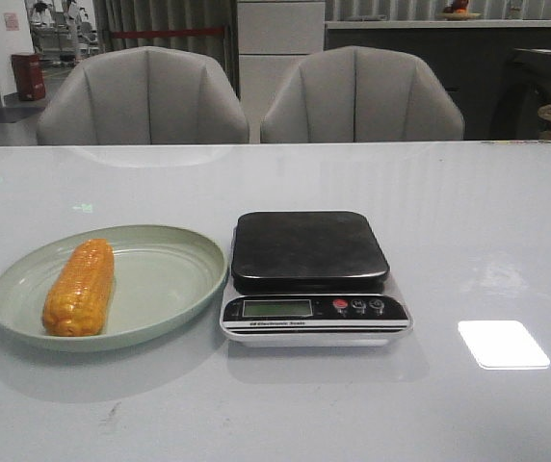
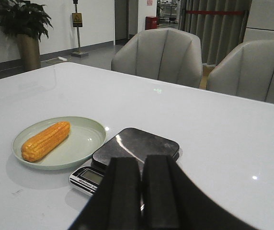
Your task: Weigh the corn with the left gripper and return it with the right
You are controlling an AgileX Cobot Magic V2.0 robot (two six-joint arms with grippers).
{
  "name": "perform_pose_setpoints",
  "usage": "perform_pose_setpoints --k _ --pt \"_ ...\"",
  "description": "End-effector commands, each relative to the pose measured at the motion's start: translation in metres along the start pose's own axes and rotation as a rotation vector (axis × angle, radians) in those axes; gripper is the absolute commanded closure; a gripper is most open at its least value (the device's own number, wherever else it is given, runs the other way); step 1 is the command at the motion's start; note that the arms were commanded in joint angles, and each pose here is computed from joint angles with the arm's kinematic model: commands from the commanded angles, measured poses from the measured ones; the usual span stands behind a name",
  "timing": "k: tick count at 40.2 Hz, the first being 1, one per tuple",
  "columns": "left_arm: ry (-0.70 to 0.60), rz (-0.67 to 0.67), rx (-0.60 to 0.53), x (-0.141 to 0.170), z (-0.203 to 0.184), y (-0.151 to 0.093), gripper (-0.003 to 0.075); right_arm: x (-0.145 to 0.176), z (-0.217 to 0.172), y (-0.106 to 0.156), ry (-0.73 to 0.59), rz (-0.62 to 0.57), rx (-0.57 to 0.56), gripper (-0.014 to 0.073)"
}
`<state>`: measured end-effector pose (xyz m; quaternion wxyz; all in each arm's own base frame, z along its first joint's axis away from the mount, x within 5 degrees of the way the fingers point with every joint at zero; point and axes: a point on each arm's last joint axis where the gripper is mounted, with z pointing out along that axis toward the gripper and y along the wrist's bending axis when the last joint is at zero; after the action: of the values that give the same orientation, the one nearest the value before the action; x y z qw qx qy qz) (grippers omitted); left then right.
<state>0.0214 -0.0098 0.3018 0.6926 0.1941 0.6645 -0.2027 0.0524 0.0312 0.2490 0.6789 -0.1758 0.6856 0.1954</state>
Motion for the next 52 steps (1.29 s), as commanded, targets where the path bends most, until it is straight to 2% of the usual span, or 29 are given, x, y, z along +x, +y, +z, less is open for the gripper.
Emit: perform_pose_setpoints --k 1,6,10,14,23,28,33,52 --pt "-0.078 -0.008 0.011 -0.010 0.001 -0.001 0.0606 -0.015 0.000 0.000 -0.091 -0.017 0.010 0.0408" --pt "-0.031 -0.011 -0.021 0.005 0.007 -0.001 0.0606 -0.015 0.000 0.000 -0.091 -0.017 0.010 0.0408" --pt "-0.022 -0.020 -0.095 0.017 0.012 0.002 0.0606 -0.015 0.000 0.000 -0.091 -0.017 0.010 0.0408" --pt "-0.048 -0.047 -0.193 0.032 0.018 0.006 0.0606 -0.015 0.000 0.000 -0.091 -0.017 0.010 0.0408" --pt "-0.145 -0.013 -0.424 0.062 0.023 0.019 0.0606 -0.015 0.000 0.000 -0.091 -0.017 0.010 0.0408" --pt "-0.158 -0.001 -0.505 0.077 0.020 0.023 0.0606 -0.015 0.000 0.000 -0.091 -0.017 0.010 0.0408" --pt "-0.121 0.000 -0.520 0.086 0.019 0.024 0.0606 -0.015 0.000 0.000 -0.089 -0.017 0.010 0.0408" --pt "-0.123 0.001 -0.520 0.086 0.019 0.024 0.0606 -0.015 0.000 0.000 -0.089 -0.017 0.010 0.0408"
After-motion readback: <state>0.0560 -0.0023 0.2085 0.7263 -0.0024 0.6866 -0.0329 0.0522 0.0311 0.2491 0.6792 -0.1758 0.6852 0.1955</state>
